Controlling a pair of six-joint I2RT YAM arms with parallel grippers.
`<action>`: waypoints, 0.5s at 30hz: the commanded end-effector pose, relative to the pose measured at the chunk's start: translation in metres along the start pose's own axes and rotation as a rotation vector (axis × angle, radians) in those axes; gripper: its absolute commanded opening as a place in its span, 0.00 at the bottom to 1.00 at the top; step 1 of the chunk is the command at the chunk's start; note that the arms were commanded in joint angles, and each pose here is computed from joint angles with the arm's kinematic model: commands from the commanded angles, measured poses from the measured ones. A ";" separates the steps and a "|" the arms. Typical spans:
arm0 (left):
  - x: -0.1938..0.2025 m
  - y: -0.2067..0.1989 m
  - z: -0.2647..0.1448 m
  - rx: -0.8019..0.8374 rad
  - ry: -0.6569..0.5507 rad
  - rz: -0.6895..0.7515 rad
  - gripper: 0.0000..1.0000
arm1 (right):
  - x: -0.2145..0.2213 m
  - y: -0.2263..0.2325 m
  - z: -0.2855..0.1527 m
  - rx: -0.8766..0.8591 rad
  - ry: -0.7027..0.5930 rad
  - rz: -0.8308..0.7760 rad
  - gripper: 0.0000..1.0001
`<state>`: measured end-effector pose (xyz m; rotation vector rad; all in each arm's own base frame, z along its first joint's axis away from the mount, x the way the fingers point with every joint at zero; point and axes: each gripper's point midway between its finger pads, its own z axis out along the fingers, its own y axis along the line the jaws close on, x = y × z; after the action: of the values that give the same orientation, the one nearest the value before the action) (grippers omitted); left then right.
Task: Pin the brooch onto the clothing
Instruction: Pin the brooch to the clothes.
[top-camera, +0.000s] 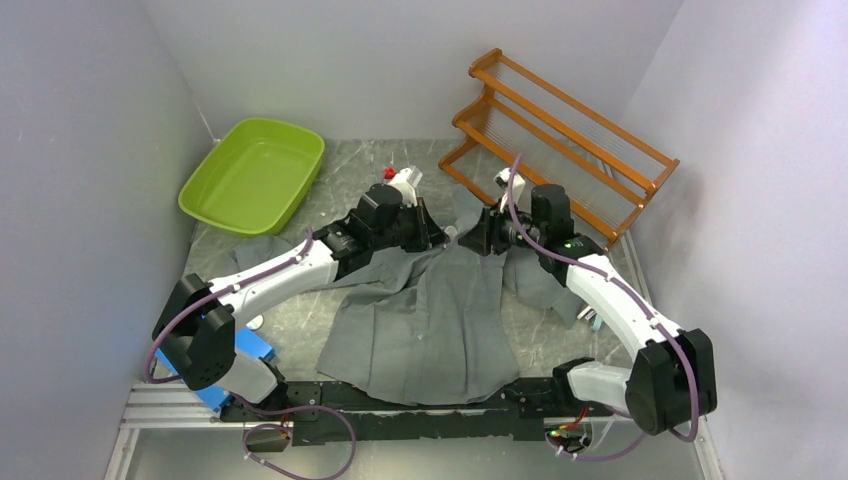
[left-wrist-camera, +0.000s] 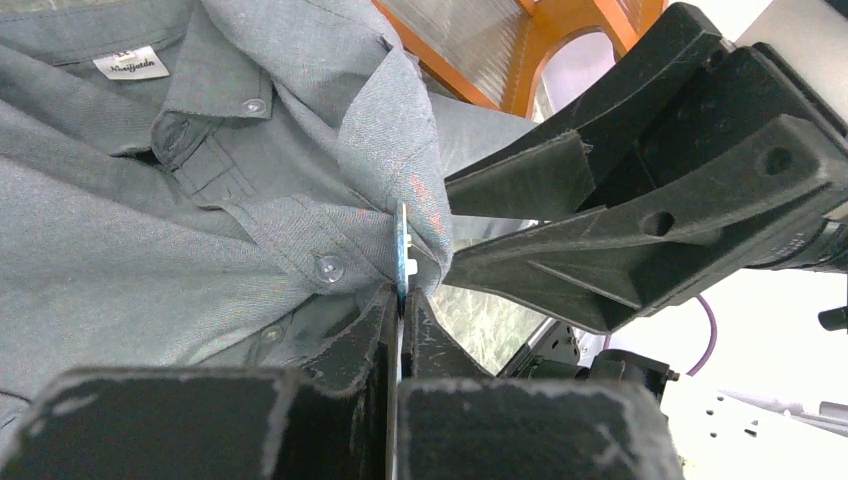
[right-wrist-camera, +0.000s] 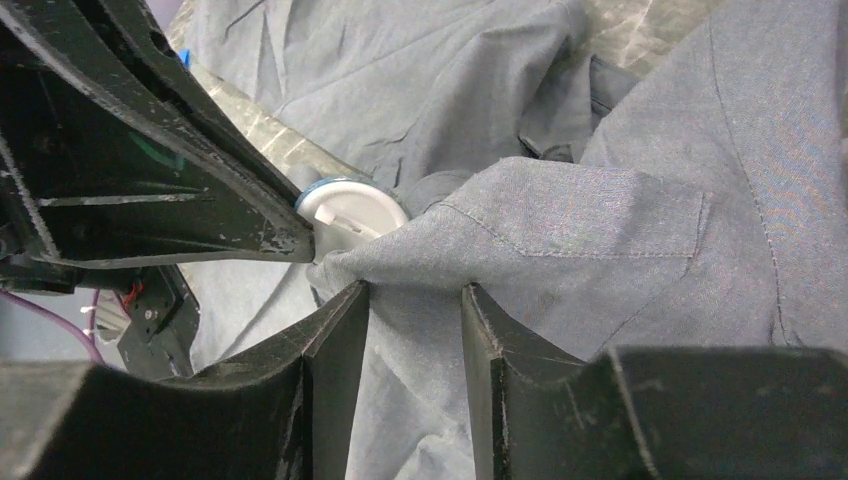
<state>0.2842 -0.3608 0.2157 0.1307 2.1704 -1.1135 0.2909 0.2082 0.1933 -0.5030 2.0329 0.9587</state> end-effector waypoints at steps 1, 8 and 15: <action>-0.025 -0.038 -0.013 0.111 -0.048 0.001 0.03 | -0.021 0.002 0.005 0.007 -0.051 -0.069 0.41; -0.025 -0.043 -0.016 0.136 -0.035 0.000 0.03 | -0.014 -0.008 0.011 0.077 -0.012 -0.065 0.31; -0.031 -0.053 -0.022 0.183 -0.058 0.001 0.03 | -0.002 -0.021 0.017 0.169 0.050 -0.049 0.21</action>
<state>0.2818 -0.3639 0.2233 0.1415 2.1651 -1.1680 0.3002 0.2120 0.1725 -0.5012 2.1175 0.8380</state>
